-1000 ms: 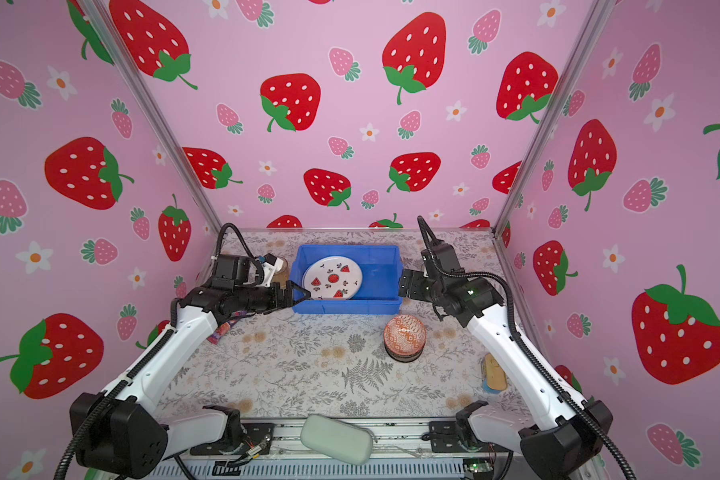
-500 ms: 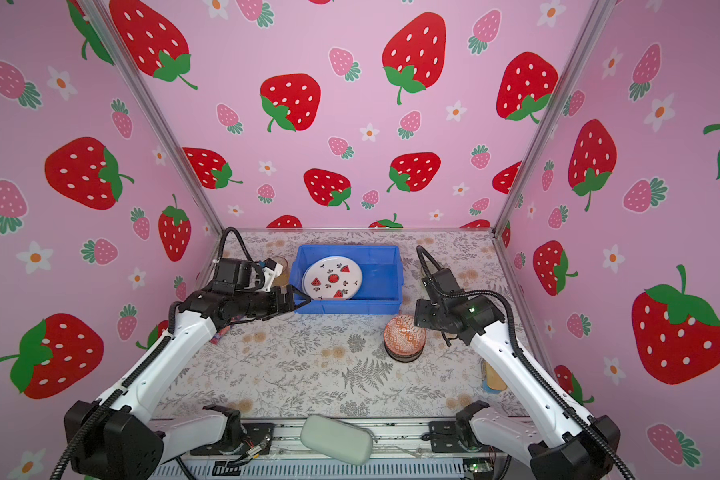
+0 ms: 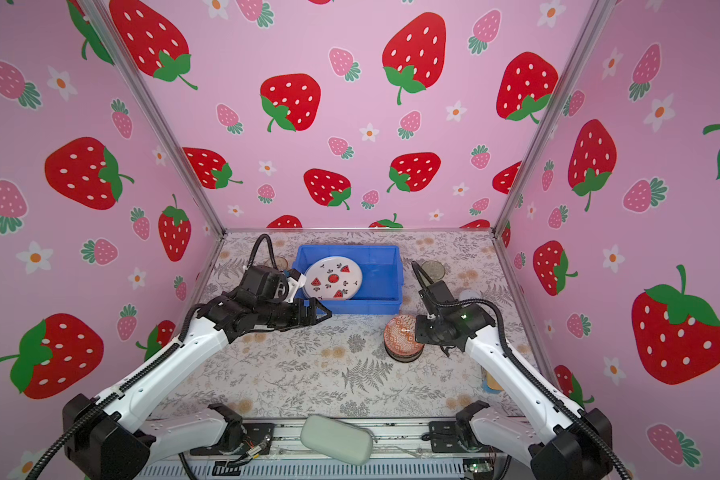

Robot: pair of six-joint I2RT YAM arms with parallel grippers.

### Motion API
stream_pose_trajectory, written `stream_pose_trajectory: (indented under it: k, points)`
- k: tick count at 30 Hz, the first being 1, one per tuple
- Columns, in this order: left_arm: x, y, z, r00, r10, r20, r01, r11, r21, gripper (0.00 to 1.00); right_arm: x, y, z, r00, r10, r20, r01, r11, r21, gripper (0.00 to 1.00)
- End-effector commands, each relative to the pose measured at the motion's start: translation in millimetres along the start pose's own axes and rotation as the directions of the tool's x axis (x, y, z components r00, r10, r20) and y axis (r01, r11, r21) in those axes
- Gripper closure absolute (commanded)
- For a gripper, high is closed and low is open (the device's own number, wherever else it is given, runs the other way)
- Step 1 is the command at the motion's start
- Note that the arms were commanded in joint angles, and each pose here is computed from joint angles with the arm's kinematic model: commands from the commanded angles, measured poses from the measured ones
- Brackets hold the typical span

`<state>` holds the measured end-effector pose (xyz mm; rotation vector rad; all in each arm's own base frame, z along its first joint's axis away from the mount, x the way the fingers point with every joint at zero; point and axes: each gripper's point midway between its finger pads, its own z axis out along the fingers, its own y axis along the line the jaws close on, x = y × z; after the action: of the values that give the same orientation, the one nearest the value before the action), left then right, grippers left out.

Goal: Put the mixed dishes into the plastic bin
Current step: 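Pinch the orange bowl rim with the right gripper while left reaches to it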

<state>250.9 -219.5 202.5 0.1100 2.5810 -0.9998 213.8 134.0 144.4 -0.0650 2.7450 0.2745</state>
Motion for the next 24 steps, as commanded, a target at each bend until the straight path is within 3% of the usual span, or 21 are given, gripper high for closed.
stream_pose_trajectory:
  k: [1, 24]
  points:
    - [-8, -8, 3, 1.0, 0.0, 0.028, 0.0, 1.0, 0.001, 0.01, 2, 4, 3, 1.0, -0.007, -0.006, 0.007, 0.999, -0.033, 0.58]
    - [-3, -4, 27, 1.0, -0.001, -0.016, 0.001, 1.0, 0.006, 0.01, 2, 4, 16, 0.999, 0.003, -0.042, -0.004, 1.0, -0.025, 0.79]
